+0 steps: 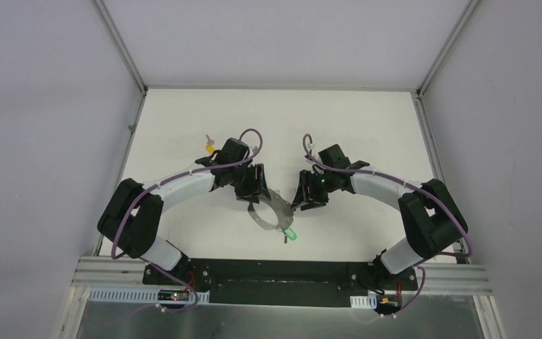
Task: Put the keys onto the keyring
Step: Pick up the keyring from the center of the board.
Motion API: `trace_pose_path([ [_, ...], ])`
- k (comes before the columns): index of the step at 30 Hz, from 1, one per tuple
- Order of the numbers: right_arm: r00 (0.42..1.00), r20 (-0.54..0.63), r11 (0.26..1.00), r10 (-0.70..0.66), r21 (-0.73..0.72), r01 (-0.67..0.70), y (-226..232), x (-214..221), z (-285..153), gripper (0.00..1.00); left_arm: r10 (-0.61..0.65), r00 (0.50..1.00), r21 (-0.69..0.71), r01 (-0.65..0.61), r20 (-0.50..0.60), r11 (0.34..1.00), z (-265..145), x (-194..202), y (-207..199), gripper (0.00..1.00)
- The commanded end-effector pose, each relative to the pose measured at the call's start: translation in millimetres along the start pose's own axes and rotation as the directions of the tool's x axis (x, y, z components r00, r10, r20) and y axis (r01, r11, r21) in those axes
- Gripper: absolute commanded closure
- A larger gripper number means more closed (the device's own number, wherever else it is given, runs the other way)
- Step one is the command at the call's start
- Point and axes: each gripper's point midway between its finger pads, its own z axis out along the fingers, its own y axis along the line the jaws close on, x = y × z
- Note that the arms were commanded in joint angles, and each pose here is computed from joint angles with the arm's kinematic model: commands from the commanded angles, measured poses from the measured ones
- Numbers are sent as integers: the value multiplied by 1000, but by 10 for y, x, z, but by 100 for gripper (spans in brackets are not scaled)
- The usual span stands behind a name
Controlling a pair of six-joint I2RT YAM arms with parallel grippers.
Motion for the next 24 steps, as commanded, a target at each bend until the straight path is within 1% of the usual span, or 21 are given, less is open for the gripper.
trace_pose_path([
  [1, 999, -19, 998, -46, -41, 45, 103, -14, -38, 54, 137, 988, 183, -122, -75, 976, 82, 52, -436, 50],
  [4, 1000, -18, 998, -22, -56, 21, 81, 23, -71, 55, 228, 970, 215, -206, -86, 955, 167, 178, -625, 50],
  [7, 1000, 2, 997, 24, -76, -24, 20, 20, -152, 58, 289, 953, 215, -264, -94, 940, 256, 266, -718, 50],
  [8, 999, 9, 996, 41, -83, -40, -9, 26, -185, 59, 302, 948, 213, -277, -97, 937, 286, 284, -725, 52],
  [10, 997, 23, 994, 70, -90, -68, -70, 50, -250, 61, 326, 940, 209, -299, -104, 931, 343, 306, -751, 60],
  [14, 993, 51, 991, 103, -93, -98, -146, 80, -374, 64, 324, 936, 141, -305, -139, 942, 459, 316, -651, 66],
  [19, 989, 79, 989, 122, -90, -115, -201, 102, -463, 66, 314, 934, 104, -299, -172, 948, 528, 333, -614, 66],
  [21, 989, 79, 989, 127, -89, -120, -207, 106, -467, 66, 309, 937, 92, -298, -164, 950, 525, 312, -611, 65],
  [24, 989, 87, 990, 118, -87, -110, -204, 68, -471, 66, 302, 947, 50, -298, -113, 953, 476, 225, -595, 63],
])
